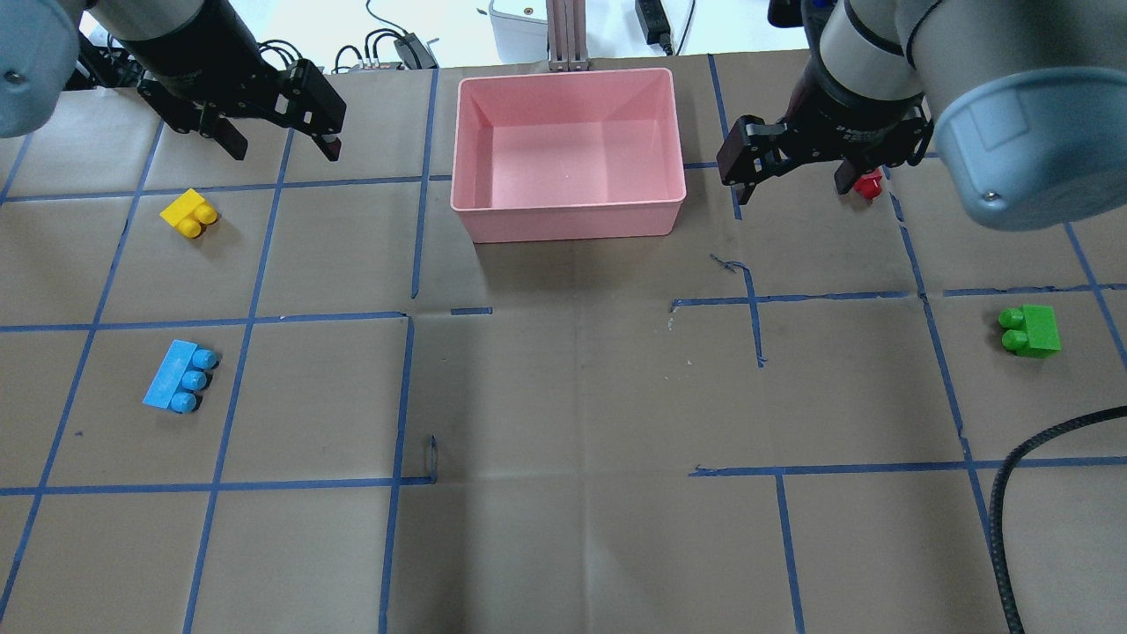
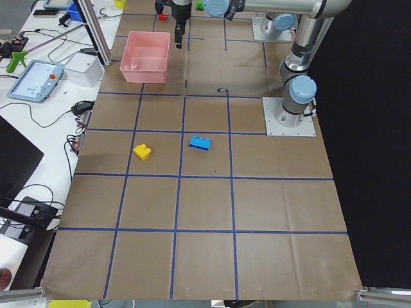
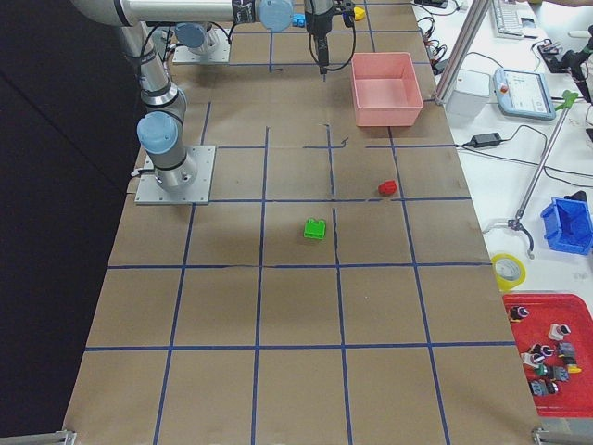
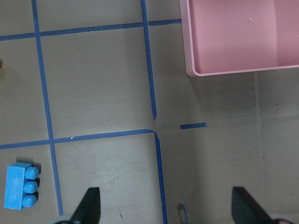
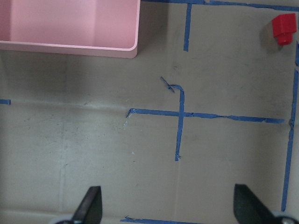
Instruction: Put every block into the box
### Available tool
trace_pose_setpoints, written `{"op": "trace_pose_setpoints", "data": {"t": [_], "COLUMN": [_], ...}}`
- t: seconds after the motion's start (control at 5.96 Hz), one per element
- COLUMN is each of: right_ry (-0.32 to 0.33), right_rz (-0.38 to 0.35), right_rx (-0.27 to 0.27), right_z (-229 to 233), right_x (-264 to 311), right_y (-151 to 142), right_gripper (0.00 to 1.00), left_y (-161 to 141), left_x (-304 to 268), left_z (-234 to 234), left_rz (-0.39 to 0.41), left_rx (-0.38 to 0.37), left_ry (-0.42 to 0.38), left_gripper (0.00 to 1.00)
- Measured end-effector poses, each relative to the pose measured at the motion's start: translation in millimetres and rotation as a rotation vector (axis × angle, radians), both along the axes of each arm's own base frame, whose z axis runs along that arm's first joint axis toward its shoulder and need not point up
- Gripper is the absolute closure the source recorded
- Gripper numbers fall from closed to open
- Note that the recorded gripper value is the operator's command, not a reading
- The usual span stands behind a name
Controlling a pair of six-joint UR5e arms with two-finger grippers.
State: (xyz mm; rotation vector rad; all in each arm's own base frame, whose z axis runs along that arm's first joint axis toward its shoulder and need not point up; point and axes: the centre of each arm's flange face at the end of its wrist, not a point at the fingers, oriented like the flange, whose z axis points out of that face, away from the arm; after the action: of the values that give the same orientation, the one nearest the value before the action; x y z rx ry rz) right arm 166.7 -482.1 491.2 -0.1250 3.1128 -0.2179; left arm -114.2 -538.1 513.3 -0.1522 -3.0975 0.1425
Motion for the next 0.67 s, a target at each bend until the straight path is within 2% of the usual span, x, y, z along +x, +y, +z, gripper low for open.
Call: {"op": "trace_pose_setpoints", "data": {"t": [0.67], "right_ry": [0.0], "right_rz": [0.0], "right_rx": [0.002], "right_z": [-2.0], "right_x": [-0.6], "right_y": [1.0], "right_gripper": [0.0], "left_y": [0.9], "left_x": [0.0], "left_z": [-2.2], "left_rz": [-0.002], "left_rx": [0.005], "left_ry": [0.0], "left_gripper": [0.0]}}
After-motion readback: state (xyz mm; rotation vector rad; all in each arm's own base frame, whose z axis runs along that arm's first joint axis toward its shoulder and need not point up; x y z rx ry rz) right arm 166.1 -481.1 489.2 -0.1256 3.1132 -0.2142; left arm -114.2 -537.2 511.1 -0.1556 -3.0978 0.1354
